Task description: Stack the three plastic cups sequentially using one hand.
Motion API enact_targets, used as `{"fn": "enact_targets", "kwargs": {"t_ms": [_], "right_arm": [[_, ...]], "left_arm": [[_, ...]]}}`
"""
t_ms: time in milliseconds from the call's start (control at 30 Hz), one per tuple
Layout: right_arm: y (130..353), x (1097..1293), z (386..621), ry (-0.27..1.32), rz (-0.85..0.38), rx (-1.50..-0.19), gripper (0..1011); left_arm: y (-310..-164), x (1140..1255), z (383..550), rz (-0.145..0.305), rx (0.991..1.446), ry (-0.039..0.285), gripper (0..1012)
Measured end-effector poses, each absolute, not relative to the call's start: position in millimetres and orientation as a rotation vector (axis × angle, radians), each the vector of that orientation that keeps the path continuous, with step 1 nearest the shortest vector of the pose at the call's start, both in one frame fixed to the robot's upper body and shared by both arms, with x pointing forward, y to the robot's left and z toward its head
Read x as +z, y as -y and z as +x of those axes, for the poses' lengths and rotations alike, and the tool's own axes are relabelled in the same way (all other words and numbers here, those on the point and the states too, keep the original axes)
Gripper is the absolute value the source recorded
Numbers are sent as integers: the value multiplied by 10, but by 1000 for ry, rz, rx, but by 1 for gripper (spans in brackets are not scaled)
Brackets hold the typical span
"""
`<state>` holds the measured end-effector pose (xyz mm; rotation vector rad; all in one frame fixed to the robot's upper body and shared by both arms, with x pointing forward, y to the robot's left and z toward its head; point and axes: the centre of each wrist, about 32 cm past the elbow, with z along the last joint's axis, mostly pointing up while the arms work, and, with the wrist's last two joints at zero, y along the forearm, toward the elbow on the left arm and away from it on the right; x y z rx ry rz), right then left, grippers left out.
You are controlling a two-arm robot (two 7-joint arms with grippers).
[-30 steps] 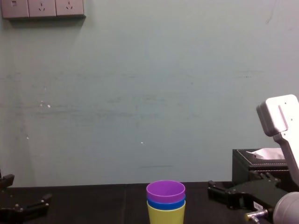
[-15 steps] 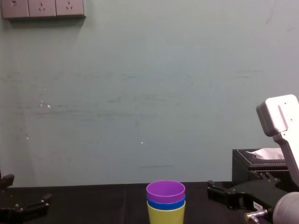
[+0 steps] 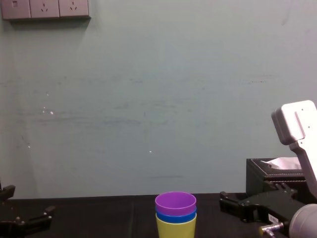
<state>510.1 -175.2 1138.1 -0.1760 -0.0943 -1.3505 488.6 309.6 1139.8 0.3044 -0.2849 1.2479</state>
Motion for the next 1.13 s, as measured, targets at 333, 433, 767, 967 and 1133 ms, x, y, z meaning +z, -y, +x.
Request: {"fn": "enact_targets", "kwargs": {"t_ms": [333, 433, 767, 967, 1133], "right_arm": [[1752, 11380, 5100, 94, -176, -1351, 1003], [1752, 11380, 5100, 94, -176, -1351, 1003], [1752, 11380, 5100, 94, -176, -1351, 1003], [1752, 11381, 5100, 94, -176, -1351, 1003], [1752, 11380, 5100, 94, -176, -1351, 1003]], "left_arm": [[-3096, 11398, 4886, 304, 1248, 285, 1000], [-3097, 11398, 4886, 304, 1248, 285, 1000], [-3097, 11398, 4886, 304, 1248, 285, 1000], [-3097, 11398, 4886, 304, 1248, 285, 1000], [-3097, 11398, 4886, 304, 1248, 285, 1000]]}}
